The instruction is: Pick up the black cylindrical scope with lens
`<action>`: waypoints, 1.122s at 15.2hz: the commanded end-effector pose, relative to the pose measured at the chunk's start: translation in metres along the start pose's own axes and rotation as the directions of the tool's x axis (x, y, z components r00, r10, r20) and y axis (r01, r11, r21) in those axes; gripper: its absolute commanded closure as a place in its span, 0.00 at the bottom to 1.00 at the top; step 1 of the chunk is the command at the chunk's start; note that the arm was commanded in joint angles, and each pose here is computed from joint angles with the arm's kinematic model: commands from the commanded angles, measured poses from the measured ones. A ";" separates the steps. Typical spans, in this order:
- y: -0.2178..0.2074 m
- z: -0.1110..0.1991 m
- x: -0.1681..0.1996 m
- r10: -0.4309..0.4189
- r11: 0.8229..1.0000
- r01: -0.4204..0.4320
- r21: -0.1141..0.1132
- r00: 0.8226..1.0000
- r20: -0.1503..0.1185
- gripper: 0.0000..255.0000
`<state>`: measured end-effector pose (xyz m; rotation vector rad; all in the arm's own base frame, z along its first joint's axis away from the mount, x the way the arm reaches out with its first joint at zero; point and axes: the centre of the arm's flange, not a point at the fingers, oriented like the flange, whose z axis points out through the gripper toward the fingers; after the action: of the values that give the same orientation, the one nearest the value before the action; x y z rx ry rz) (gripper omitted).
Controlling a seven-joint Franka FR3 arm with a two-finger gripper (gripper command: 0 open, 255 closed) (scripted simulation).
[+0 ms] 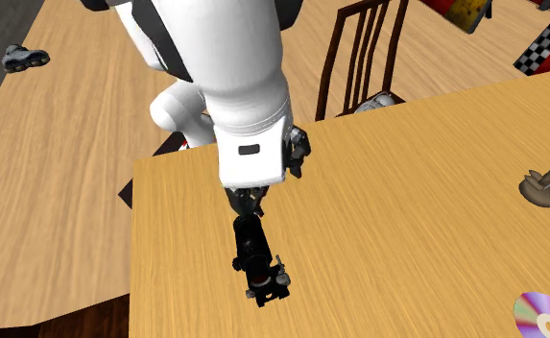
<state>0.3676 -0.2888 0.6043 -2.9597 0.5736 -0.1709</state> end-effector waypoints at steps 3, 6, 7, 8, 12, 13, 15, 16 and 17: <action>0.051 0.003 0.023 0.049 0.999 -0.049 0.012 0.999 -0.004 0.00; 0.089 0.004 0.038 0.087 0.996 -0.086 0.021 0.996 -0.006 0.00; 0.102 0.005 0.043 0.099 0.995 -0.099 0.025 0.995 -0.006 0.00; 0.106 0.005 0.045 0.103 0.994 -0.103 0.026 0.995 -0.007 0.00; 0.109 0.026 0.043 0.103 0.994 -0.103 0.026 0.995 -0.007 0.00; 0.110 0.031 0.042 0.103 0.994 -0.103 0.026 0.995 -0.007 0.00; 0.112 0.045 0.041 0.103 0.994 -0.103 0.026 0.995 -0.007 0.00; 0.112 0.045 0.041 0.103 0.994 -0.103 0.026 0.995 -0.007 0.00; 0.112 0.045 0.041 0.103 0.994 -0.103 0.026 0.995 -0.007 0.00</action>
<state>0.3711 -0.4028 0.5499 -2.8976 0.7178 -0.1777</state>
